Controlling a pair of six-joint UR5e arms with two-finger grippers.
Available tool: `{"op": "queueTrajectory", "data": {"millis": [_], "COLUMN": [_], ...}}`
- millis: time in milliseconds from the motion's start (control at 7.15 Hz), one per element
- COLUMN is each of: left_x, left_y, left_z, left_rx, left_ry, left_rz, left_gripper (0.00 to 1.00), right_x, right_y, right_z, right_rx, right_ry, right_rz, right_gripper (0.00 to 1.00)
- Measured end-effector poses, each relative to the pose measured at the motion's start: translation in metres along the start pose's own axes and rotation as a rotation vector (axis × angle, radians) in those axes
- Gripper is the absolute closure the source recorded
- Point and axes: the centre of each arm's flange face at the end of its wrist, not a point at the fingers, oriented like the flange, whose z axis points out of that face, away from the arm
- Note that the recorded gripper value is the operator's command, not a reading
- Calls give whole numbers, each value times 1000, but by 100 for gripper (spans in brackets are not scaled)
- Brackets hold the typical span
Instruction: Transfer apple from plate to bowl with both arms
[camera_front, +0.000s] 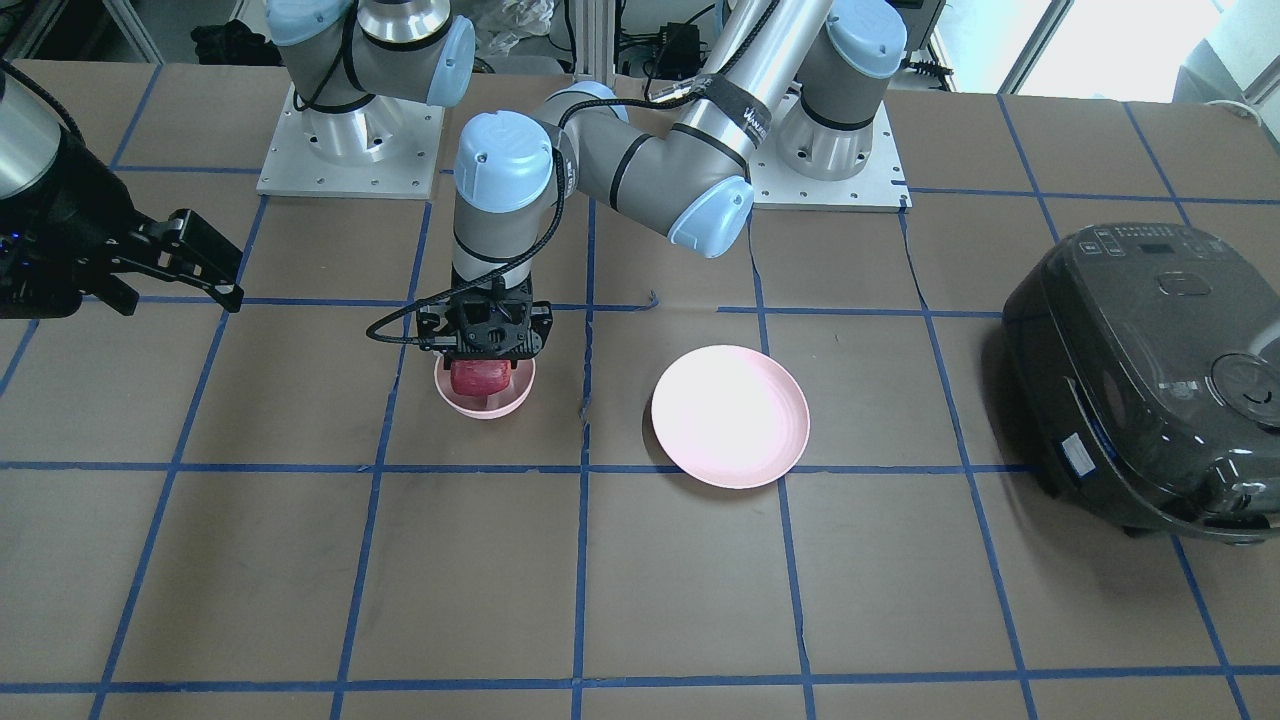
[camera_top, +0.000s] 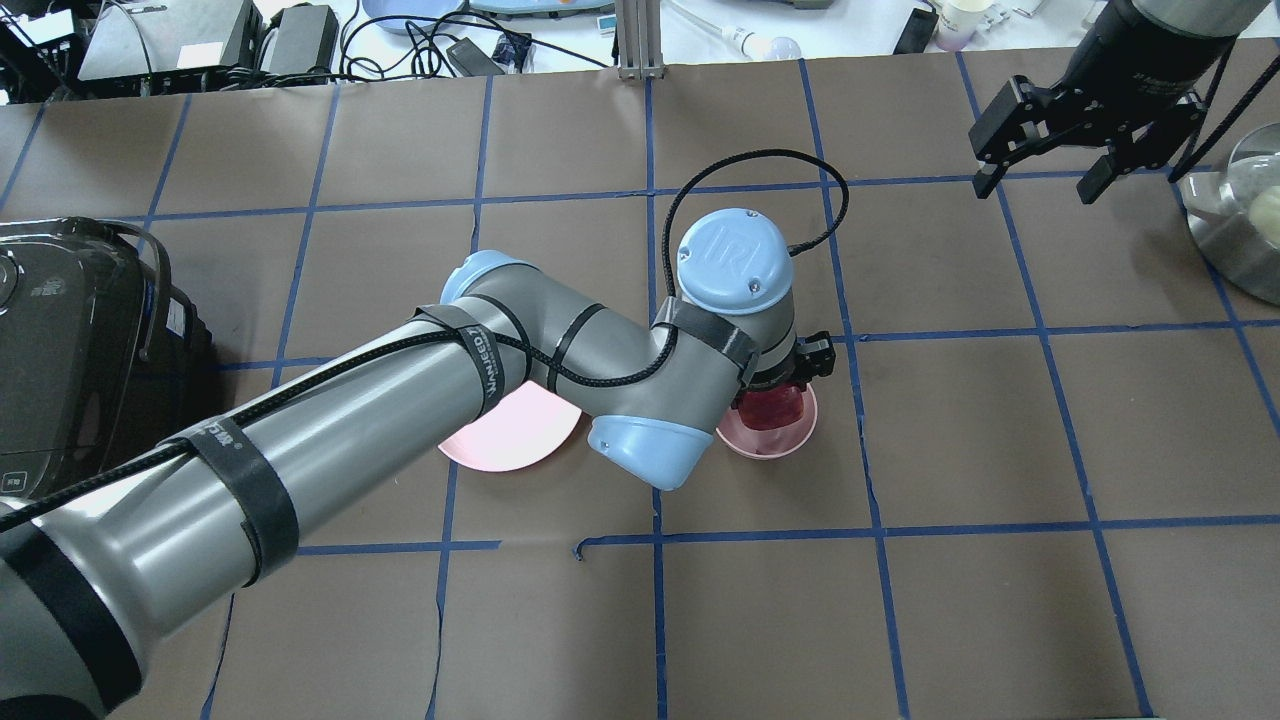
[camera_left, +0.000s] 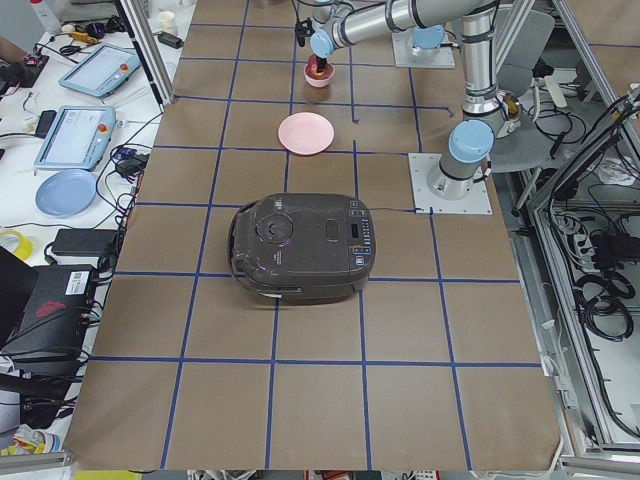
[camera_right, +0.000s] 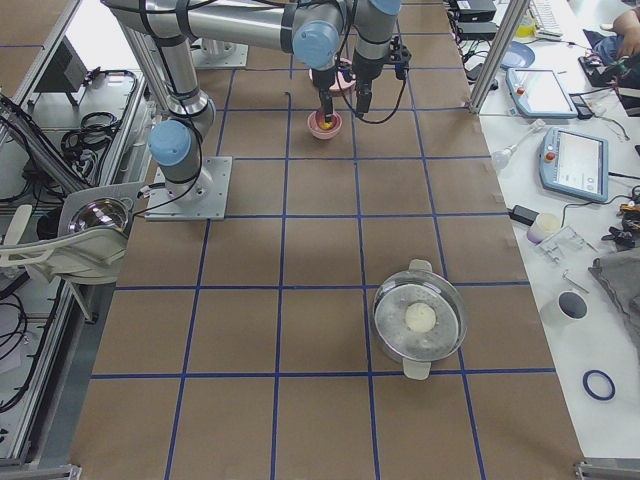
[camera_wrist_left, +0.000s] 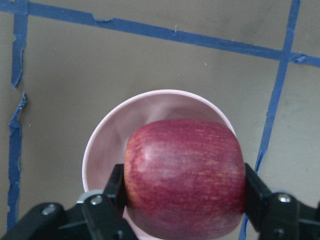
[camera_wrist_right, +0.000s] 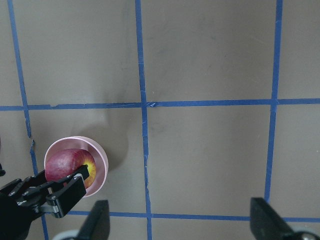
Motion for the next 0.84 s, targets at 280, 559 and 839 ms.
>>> {"op": "queueTrajectory", "data": {"millis": [280, 559, 839], "left_x": [0, 2, 1], "left_y": [0, 1, -2], "left_z": [-1, -11, -39], "left_rx": [-2, 6, 29], "left_ry": [1, 14, 25], "left_rz": [2, 10, 63], "left_gripper": [0, 0, 0], "right_x": [1, 1, 3], "right_y": [0, 0, 2], "right_z": [0, -3, -8], "right_rx": [2, 5, 12], "right_ry": [5, 15, 55], "right_rz": [1, 1, 51], "right_gripper": [0, 0, 0]}}
